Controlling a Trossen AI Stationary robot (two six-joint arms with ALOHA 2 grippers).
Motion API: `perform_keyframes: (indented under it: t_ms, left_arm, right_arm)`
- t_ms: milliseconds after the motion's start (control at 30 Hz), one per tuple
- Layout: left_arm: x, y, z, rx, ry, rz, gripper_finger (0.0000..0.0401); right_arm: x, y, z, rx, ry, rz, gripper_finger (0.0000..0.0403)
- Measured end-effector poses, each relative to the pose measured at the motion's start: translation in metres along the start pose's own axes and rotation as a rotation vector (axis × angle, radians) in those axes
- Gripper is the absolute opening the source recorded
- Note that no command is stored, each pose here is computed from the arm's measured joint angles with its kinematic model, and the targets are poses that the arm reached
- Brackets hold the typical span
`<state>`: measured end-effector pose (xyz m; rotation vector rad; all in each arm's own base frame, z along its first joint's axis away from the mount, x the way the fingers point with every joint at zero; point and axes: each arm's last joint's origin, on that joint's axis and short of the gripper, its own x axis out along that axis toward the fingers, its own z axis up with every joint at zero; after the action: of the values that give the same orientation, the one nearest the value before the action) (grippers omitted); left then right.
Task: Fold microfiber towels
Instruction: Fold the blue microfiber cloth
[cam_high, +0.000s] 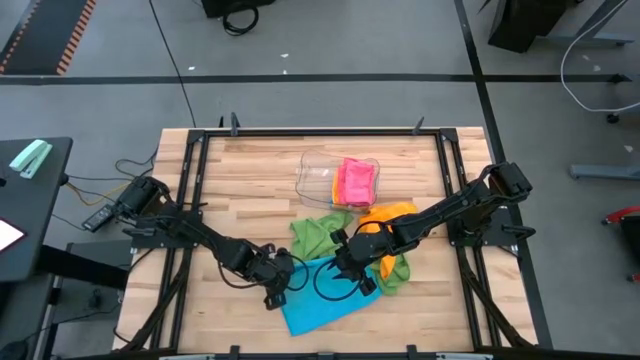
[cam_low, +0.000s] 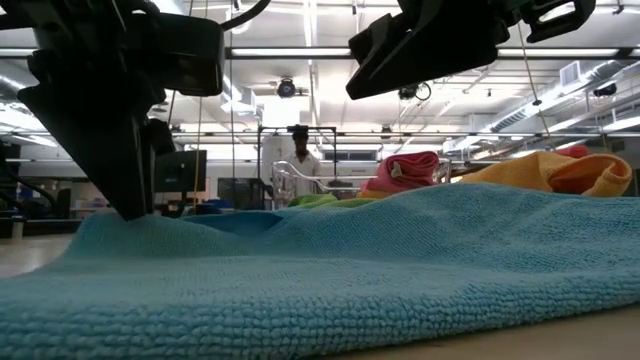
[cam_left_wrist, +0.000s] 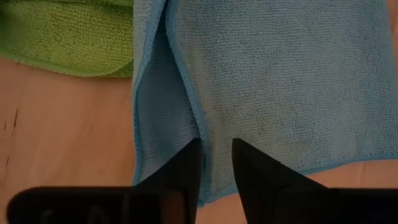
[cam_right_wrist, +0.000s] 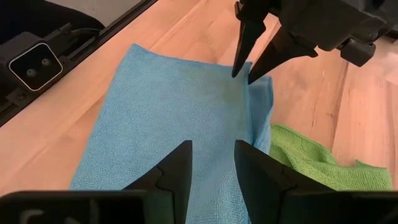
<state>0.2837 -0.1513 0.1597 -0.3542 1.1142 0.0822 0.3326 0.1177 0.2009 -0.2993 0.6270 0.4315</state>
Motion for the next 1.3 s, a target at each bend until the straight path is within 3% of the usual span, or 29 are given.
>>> perform_keyframes:
  t_ms: [400,700,800,900,1133,1300]
  left_arm:
    - [0.000,-0.003,-0.003,0.021,0.007,-0.008,0.0018]
    - [0.018,-0.002,-0.010,0.032,0.055,0.020,0.0111]
    - [0.018,-0.002,-0.010,0.029,0.054,0.021,0.0120]
    - [0.017,-0.002,-0.010,0.025,0.056,0.023,0.0103]
    - [0.015,0.004,-0.007,0.015,0.068,0.047,0.0018]
    - [0.006,0.004,-0.006,0.029,0.064,0.033,0.0020]
  right_arm:
    - [0.000,0.000,0.000,0.000,0.000,0.000,0.0128]
    - [0.000,0.000,0.000,0.000,0.000,0.000,0.0128]
    - [0.000,0.000,0.000,0.001,-0.001,0.000,0.0128]
    - [0.000,0.000,0.000,0.002,-0.002,0.000,0.0128]
    - [0.000,0.000,0.000,0.003,-0.005,-0.001,0.0128]
    - [0.000,0.000,0.001,0.003,-0.006,-0.001,0.0128]
